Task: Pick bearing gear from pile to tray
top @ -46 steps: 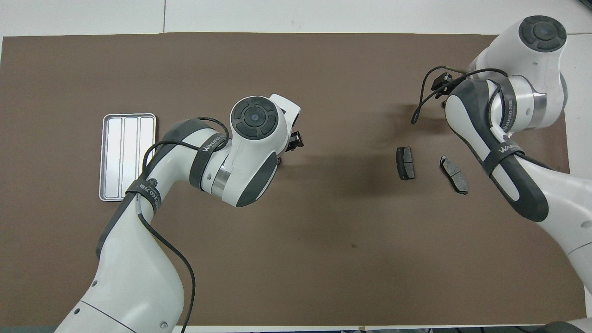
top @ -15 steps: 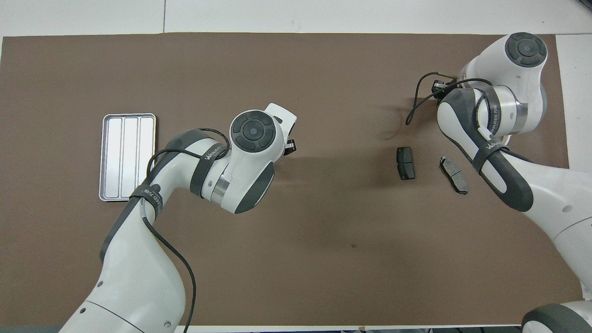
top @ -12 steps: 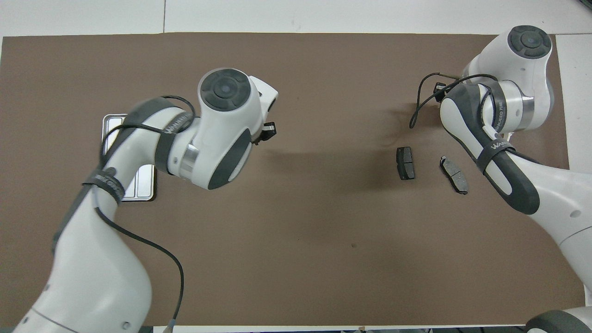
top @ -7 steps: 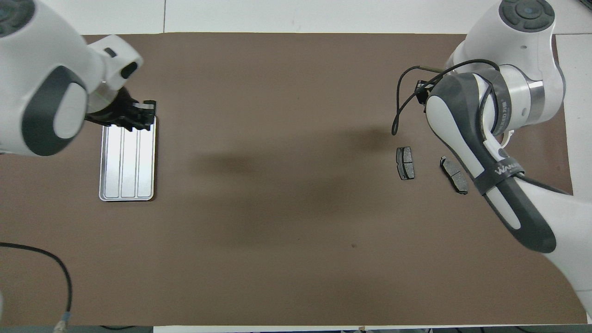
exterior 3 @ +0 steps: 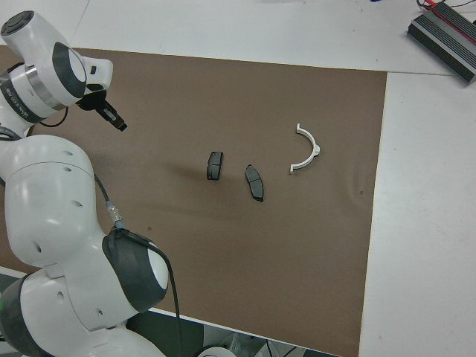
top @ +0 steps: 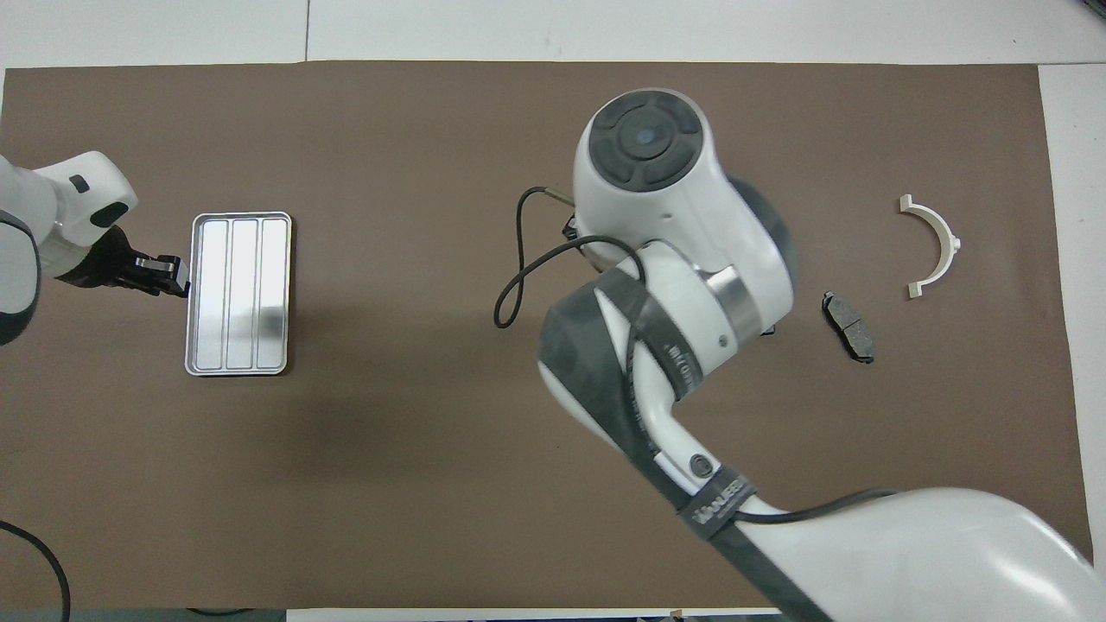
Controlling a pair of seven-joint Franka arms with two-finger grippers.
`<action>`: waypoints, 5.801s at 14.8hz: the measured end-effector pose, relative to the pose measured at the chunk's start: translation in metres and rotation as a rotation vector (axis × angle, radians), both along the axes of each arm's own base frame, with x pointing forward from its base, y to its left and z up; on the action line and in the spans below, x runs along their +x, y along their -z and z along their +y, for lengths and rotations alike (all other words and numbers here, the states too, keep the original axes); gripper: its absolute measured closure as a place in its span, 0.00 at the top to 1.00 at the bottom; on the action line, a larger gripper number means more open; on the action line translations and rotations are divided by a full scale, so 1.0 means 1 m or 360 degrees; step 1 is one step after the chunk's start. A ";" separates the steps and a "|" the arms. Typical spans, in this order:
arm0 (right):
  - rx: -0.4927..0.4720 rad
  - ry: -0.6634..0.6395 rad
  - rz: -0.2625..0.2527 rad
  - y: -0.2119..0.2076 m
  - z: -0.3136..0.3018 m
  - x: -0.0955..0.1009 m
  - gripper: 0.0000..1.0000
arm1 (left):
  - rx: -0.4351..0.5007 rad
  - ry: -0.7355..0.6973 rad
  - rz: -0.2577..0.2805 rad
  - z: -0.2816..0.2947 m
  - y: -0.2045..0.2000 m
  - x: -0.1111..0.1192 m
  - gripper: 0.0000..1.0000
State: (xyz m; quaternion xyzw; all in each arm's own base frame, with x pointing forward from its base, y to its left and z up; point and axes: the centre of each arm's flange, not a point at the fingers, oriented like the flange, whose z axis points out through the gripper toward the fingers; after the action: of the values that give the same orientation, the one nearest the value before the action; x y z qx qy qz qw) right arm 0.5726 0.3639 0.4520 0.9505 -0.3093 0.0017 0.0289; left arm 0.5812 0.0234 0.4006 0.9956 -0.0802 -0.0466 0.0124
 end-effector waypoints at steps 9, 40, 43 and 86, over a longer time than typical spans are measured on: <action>0.0110 0.0186 -0.0052 0.141 0.088 -0.037 0.24 | -0.0011 0.0015 -0.0078 -0.008 0.054 -0.050 0.34; -0.0030 -0.0813 -0.0121 -0.025 -0.293 0.100 1.00 | 0.0035 -0.0414 -0.0148 -0.357 0.022 -0.115 1.00; -0.0036 -0.0815 -0.0124 -0.034 -0.296 0.097 1.00 | 0.0054 -0.0442 -0.0140 -0.393 0.040 -0.139 1.00; 0.0070 -0.1047 0.0099 -0.185 -0.345 -0.037 1.00 | 0.0092 -0.0545 -0.0201 -0.378 0.061 -0.036 0.24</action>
State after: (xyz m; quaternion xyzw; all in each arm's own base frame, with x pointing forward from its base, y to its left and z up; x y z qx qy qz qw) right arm 0.5352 0.0186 0.6374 0.9995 0.0153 -0.0248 0.0155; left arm 0.5454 -0.3547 0.3393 0.9956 0.0913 0.0165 -0.0136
